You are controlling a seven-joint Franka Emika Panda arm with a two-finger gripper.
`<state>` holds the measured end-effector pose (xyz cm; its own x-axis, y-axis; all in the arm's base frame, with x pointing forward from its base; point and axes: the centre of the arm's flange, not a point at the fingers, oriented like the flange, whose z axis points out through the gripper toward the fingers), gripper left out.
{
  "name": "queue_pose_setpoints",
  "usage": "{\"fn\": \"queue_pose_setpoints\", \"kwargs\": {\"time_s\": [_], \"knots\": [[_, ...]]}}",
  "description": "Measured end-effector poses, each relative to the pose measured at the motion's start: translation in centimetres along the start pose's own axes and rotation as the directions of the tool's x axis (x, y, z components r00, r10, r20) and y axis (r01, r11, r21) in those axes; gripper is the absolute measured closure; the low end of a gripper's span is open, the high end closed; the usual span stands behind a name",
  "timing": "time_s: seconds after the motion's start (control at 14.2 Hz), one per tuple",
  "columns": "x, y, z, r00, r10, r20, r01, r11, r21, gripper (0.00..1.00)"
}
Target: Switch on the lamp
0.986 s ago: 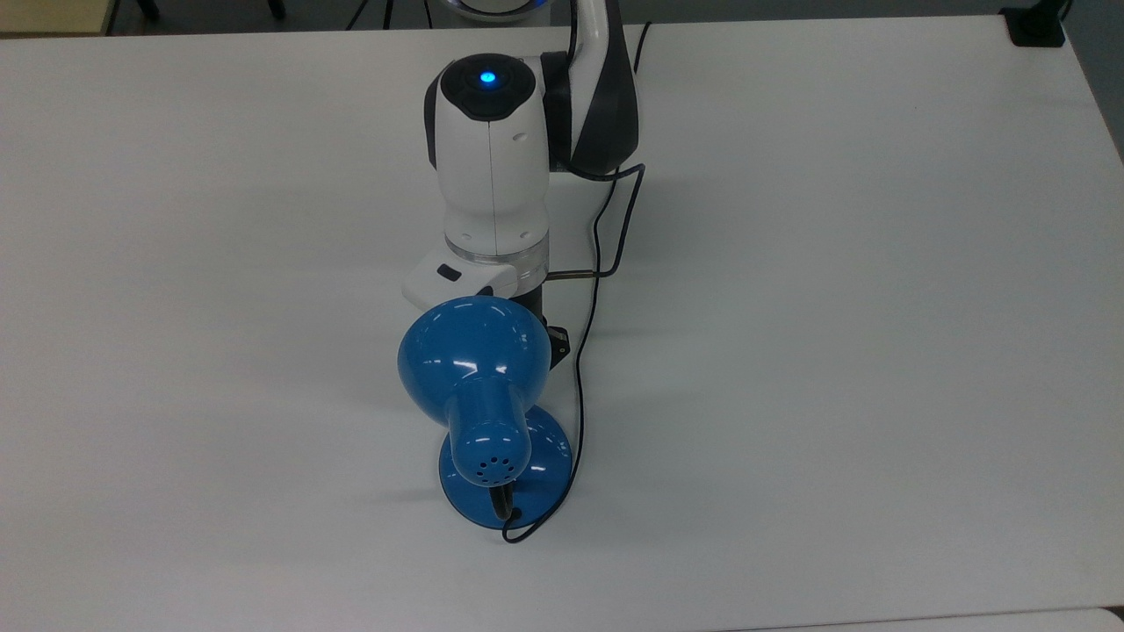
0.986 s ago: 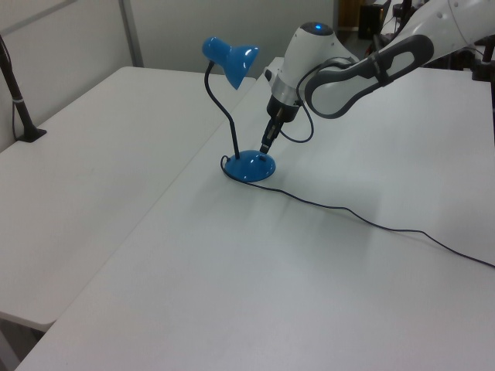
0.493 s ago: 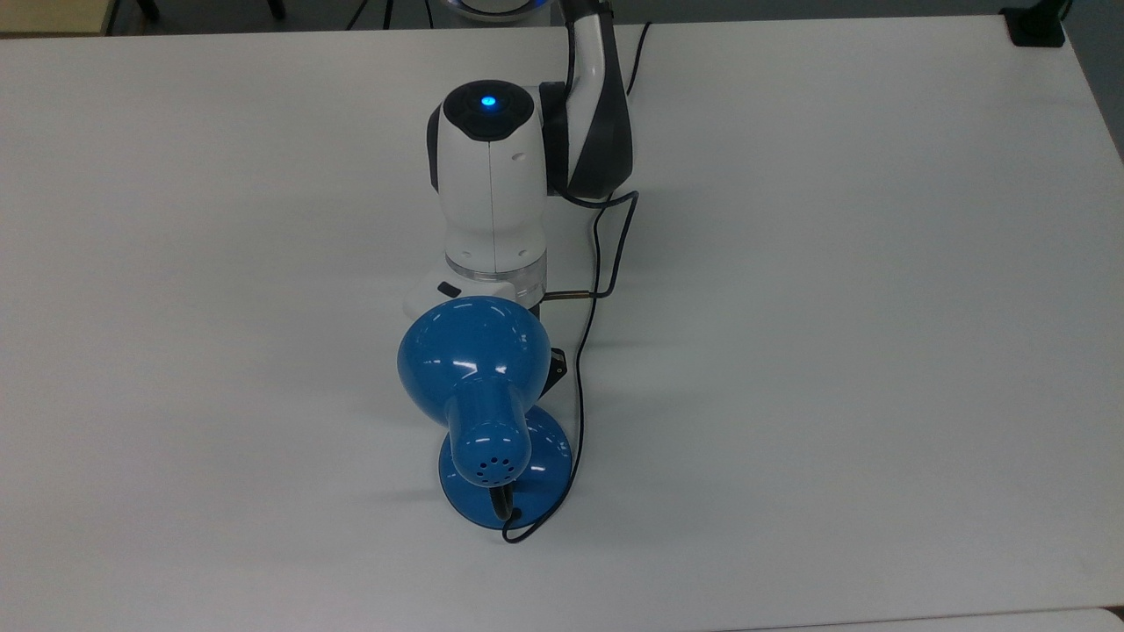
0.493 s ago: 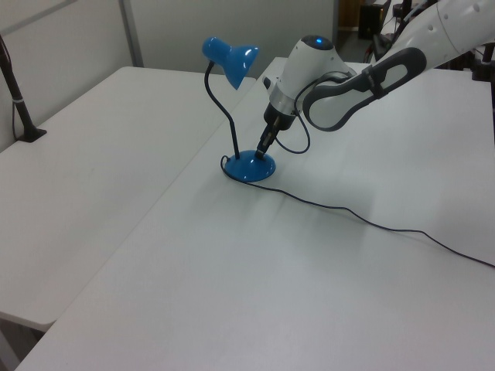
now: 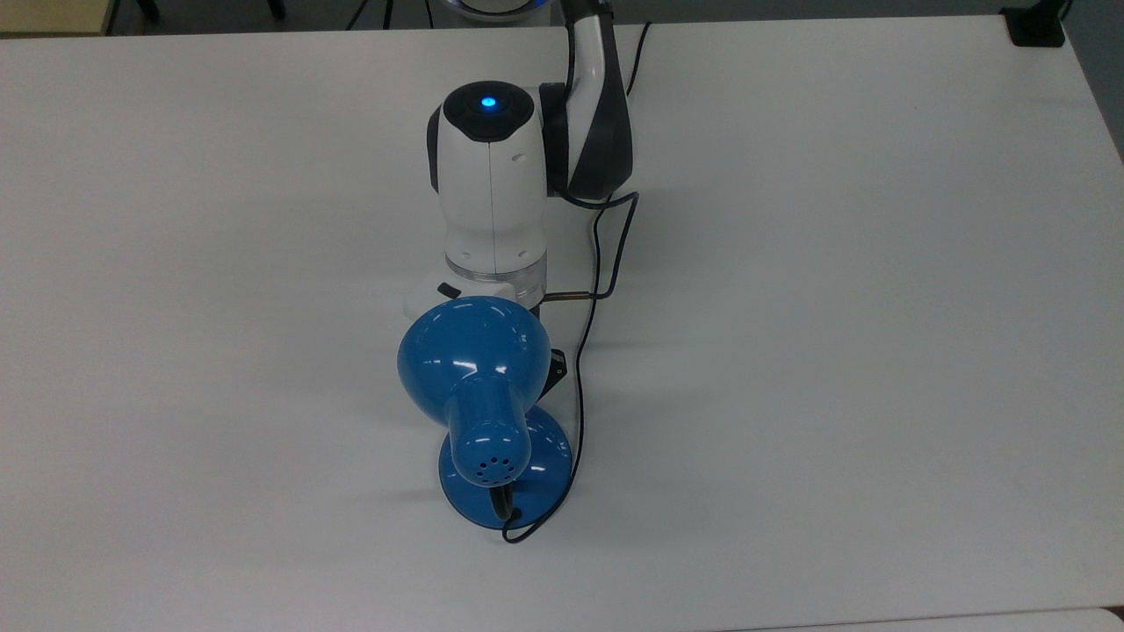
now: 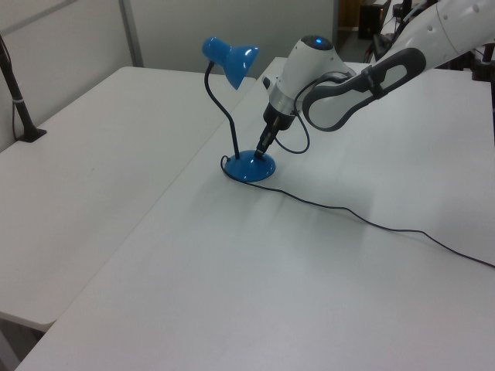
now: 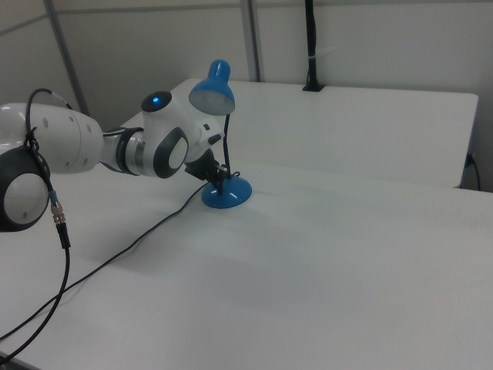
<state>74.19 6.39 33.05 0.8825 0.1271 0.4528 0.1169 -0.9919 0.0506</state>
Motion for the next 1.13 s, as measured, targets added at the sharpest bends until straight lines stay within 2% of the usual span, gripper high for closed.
{"fn": "queue_pose_setpoints", "kwargs": {"time_s": [1.13], "knots": [[0.15,0.04,0.32,1.0,0.0,-0.03,0.0,1.0,-0.003,0.99]]}}
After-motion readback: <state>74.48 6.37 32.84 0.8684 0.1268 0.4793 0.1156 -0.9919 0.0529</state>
